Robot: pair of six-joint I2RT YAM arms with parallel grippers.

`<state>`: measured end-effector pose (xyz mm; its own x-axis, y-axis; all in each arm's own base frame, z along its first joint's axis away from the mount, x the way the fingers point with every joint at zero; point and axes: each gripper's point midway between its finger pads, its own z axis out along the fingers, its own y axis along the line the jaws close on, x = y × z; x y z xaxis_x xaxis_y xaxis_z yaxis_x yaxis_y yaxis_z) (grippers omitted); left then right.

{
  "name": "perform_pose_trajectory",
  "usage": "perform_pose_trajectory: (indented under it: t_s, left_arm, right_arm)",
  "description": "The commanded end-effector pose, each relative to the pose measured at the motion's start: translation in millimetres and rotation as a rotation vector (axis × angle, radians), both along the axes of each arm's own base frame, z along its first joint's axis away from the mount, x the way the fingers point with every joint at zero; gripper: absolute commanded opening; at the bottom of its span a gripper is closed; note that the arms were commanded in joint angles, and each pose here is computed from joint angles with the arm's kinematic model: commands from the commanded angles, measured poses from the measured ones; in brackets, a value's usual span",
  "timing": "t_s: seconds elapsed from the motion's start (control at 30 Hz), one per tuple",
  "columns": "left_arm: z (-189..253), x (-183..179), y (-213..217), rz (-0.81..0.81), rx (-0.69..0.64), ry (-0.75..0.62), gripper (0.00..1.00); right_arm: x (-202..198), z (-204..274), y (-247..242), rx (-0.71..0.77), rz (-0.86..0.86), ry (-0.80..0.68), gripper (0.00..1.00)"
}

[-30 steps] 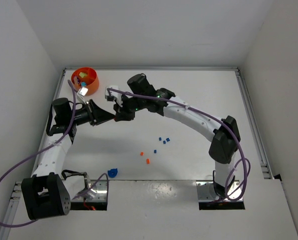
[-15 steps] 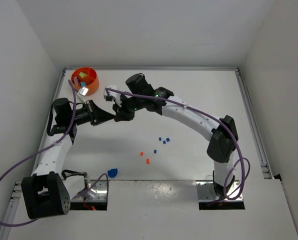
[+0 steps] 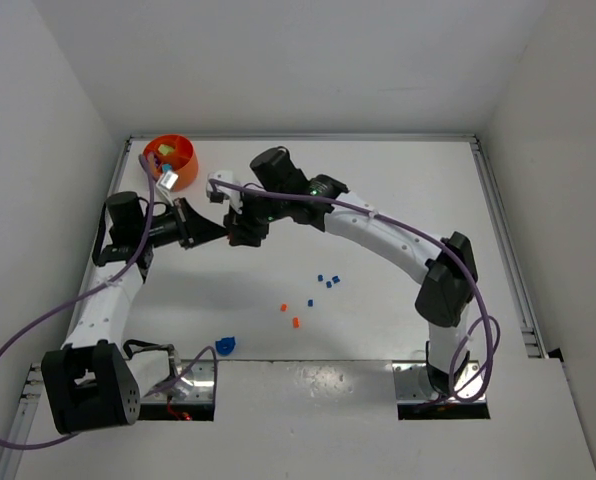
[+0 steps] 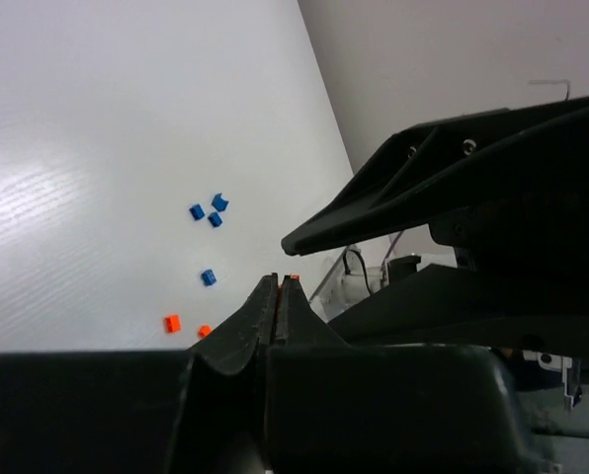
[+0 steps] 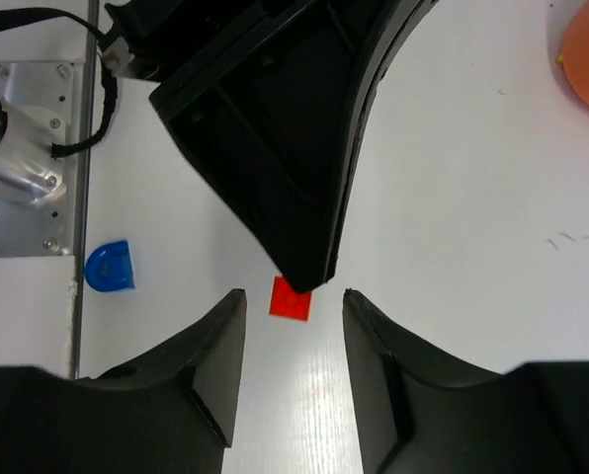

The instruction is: Sort the legos into containers by color

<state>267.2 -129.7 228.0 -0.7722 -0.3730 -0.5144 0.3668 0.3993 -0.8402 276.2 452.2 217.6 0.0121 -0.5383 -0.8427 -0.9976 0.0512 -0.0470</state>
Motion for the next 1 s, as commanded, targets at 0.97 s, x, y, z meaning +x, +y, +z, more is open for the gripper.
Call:
perform_pose_trajectory:
  t_s: [0.97]
  left_arm:
    - [25.1,317.9,283.5,0.564,0.548,-0.165,0.00]
  right_arm:
    - [7.4,-64.6,-102.0,-0.185,-0.156,0.014,0.48]
